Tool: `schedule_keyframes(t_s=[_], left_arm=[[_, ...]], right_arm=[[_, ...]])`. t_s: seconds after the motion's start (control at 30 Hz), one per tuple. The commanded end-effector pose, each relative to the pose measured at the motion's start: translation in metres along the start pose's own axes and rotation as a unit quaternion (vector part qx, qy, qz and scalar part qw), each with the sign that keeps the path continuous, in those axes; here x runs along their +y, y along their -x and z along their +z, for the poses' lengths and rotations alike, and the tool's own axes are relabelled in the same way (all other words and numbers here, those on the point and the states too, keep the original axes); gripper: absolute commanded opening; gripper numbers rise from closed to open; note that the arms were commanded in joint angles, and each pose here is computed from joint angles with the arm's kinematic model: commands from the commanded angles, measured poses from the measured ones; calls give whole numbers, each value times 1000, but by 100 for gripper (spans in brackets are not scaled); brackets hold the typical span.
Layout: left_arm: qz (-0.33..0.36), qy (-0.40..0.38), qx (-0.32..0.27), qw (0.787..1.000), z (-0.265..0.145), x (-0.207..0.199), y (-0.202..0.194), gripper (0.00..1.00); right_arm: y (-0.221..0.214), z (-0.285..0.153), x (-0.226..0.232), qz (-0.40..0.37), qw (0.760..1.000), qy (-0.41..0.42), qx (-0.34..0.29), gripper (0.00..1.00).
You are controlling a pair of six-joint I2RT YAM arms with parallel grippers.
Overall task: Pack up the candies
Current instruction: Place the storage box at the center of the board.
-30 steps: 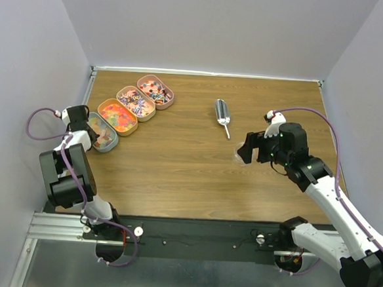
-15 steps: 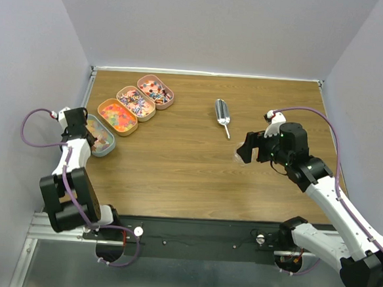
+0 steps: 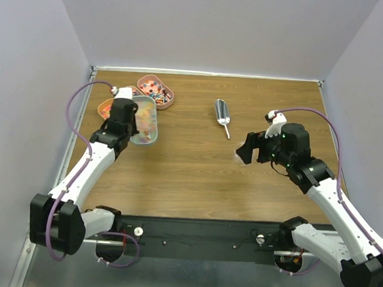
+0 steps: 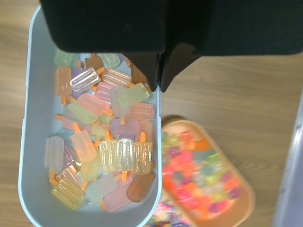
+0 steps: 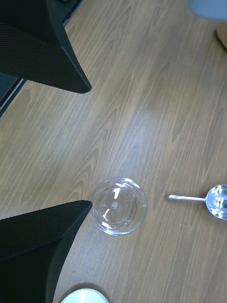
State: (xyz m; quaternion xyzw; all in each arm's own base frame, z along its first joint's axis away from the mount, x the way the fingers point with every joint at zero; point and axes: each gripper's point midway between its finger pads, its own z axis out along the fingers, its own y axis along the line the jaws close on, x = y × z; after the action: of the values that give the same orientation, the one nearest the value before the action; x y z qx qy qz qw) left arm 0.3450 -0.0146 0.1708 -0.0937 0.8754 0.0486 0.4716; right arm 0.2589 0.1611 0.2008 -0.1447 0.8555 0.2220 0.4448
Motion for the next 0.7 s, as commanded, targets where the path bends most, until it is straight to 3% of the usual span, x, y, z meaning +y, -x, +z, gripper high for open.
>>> schedule_keyframes(t_s=[0.0,0.03,0.27,0.67], left_arm=[[114,-130,-30,984,-21,-87,7,0],[153,-162,-21,975,-26,-116,-8,0],[309,-273,5,911,-30,-199,-80,0],[377,-418,35,826,-23,-266,-139,0]], right_arm=[[4,-6,6,4,1000,10,-10,100],[2,-5,5,5,1000,7,-8,100],[-10,-1,-3,13,1000,-10,10,100],[-21,3,-11,20,999,-29,25,100]])
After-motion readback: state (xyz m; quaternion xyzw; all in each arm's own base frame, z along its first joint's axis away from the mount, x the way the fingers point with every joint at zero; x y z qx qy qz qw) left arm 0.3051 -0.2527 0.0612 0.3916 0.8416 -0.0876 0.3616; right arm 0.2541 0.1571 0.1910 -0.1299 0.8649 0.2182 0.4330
